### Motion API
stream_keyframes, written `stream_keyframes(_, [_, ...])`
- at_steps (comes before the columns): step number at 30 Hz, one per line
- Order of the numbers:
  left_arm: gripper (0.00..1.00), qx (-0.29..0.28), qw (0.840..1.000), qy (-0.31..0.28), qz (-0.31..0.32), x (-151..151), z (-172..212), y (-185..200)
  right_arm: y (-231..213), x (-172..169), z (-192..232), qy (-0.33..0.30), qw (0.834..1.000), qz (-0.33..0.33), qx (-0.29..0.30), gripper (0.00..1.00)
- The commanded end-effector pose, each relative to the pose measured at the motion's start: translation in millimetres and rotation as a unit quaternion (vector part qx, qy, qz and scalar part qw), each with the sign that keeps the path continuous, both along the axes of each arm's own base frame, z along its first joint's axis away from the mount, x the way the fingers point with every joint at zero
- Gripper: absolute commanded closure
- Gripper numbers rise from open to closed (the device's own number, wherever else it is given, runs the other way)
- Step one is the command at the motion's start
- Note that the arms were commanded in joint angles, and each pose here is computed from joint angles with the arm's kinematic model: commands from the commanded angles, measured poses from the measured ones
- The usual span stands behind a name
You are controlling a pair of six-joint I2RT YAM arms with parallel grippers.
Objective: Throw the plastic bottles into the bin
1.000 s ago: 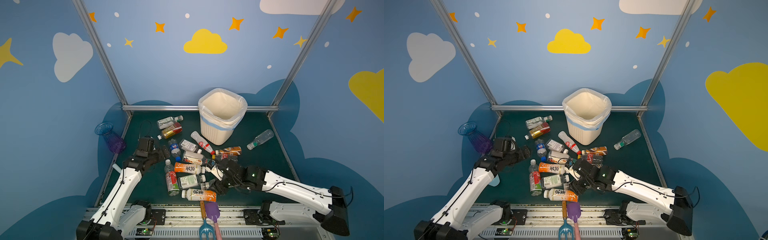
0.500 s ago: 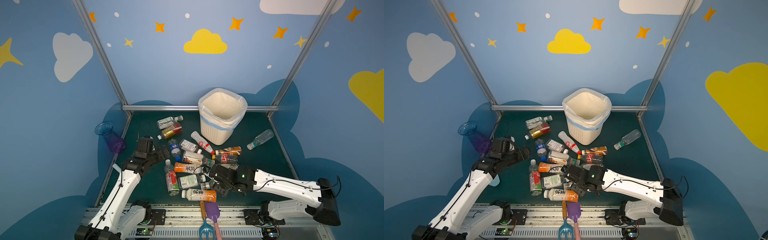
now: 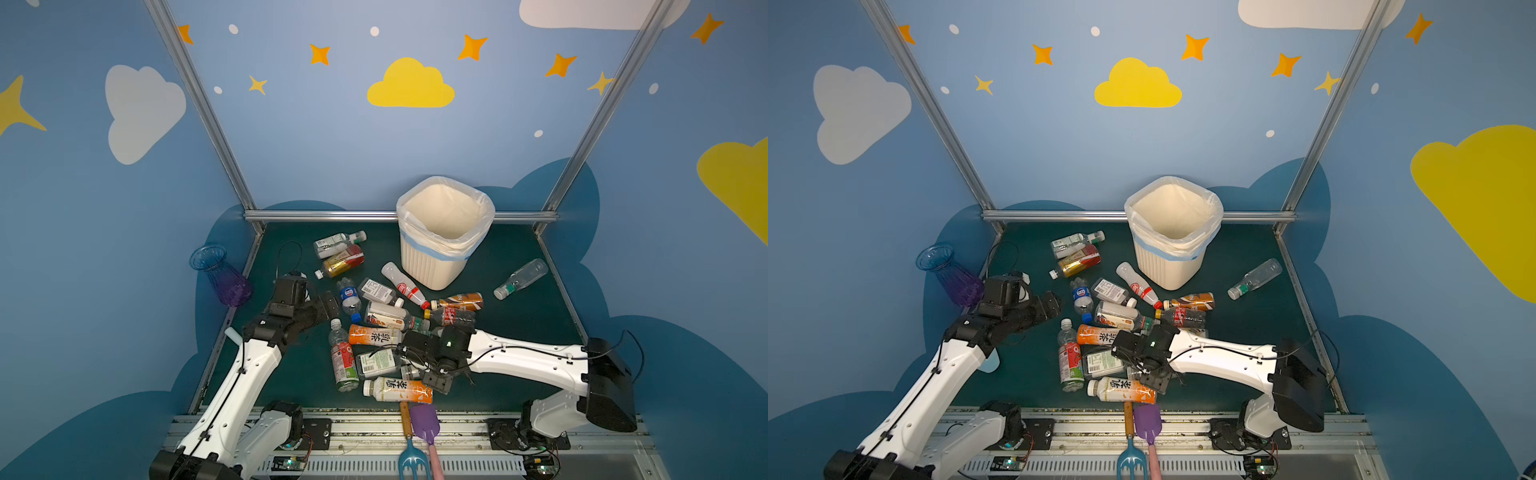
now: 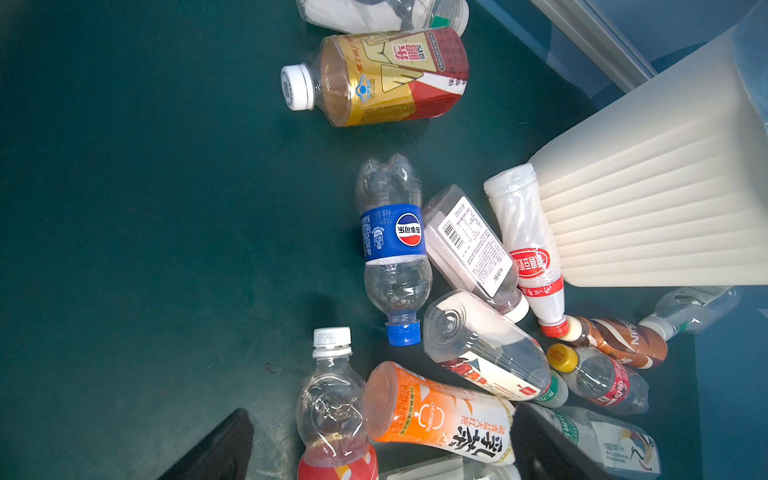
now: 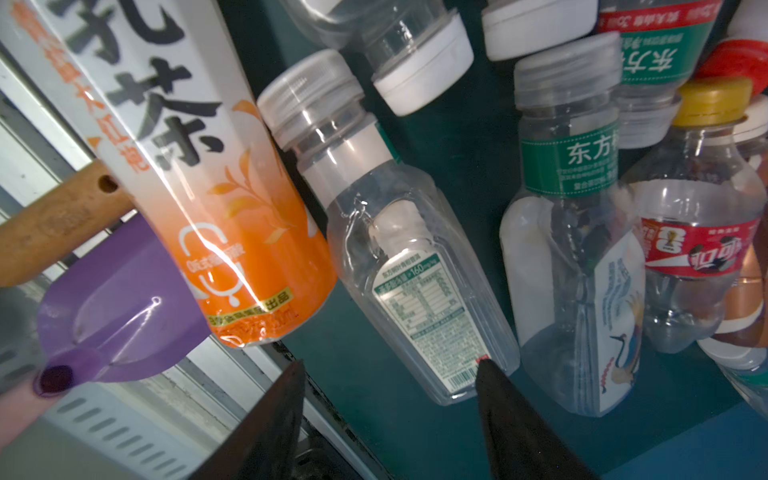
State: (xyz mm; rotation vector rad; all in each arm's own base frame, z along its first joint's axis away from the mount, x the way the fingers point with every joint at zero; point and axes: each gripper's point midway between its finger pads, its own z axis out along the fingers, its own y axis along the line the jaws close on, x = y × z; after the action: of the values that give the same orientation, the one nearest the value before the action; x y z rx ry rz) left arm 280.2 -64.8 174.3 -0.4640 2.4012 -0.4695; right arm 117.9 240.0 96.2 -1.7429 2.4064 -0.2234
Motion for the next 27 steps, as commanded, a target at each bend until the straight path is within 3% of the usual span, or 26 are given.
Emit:
stream_keyframes(1, [0.03,0.006,1.0,0.006,-0.007,-2,-3,0,-1,-2,1,0.014,1.0,0.014,-0.013,0.31])
stream_keyframes(13, [0.03,0.006,1.0,0.007,-0.01,-1,-4,-1,1,16,-5,0.004,0.999,0.029,-0.028,0.29])
stream_keyframes(27, [0.02,0.011,1.0,0.01,-0.008,1,-7,0,6,19,-21,0.043,0.996,0.053,-0.053,0.29])
